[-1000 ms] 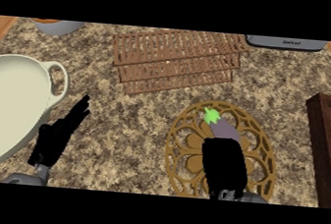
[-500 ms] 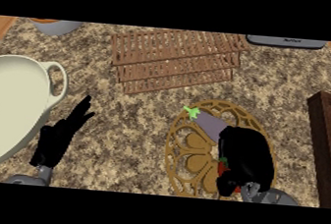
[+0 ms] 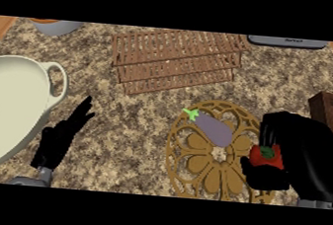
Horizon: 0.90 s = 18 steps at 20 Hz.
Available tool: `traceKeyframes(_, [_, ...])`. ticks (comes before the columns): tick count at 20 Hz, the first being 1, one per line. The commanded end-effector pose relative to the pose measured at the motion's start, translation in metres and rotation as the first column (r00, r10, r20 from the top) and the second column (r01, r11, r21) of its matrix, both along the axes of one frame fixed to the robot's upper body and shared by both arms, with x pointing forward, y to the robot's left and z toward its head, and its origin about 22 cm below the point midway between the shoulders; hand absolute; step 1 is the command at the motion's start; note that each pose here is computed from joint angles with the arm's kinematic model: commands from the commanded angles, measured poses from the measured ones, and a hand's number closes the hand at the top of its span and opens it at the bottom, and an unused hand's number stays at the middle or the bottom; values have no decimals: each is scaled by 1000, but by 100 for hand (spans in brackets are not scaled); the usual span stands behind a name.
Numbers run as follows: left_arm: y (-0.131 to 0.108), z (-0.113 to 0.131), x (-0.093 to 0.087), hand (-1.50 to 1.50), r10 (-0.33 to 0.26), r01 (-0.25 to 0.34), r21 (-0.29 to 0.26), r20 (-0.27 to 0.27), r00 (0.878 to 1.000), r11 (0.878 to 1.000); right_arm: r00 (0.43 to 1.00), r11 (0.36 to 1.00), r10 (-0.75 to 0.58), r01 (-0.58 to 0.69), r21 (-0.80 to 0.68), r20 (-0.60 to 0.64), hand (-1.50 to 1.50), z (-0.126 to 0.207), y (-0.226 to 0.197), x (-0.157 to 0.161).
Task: Pick the bell pepper from the placemat and place it in the tiered shelf
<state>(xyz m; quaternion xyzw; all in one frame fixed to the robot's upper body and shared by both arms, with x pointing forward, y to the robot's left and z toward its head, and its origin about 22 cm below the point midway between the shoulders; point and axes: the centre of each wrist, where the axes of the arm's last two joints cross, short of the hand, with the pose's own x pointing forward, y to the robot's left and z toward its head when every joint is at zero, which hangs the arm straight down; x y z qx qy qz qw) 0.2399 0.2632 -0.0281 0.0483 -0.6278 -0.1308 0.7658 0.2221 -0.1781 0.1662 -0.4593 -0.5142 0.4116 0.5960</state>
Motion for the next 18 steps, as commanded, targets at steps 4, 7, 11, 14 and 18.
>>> traceKeyframes(4, [15, 2, -1, 0, 1, 0, 11, -54, 999, 1000, 955, 977, -67, 3, 215, 290, 150, 66, -9, 1])
traceKeyframes(7, [-7, 2, -5, 0, -3, 4, 16, -46, 999, 1000, 945, 966, -89, 5, 257, 314, 150, 98, 2, 9])
traceKeyframes(11, [5, 5, 9, 0, 1, 0, 19, -44, 999, 1000, 942, 968, -98, 15, 251, 322, 150, 130, 19, 42])
traceKeyframes(14, [-6, -16, 1, 0, -3, 3, 0, -31, 1000, 1000, 933, 968, -123, 38, 249, 337, 150, 153, 9, 75])
traceKeyframes(18, [-2, -6, -2, 0, -6, 6, 14, -35, 999, 1000, 926, 971, -160, 86, 221, 341, 150, 149, 27, 116])
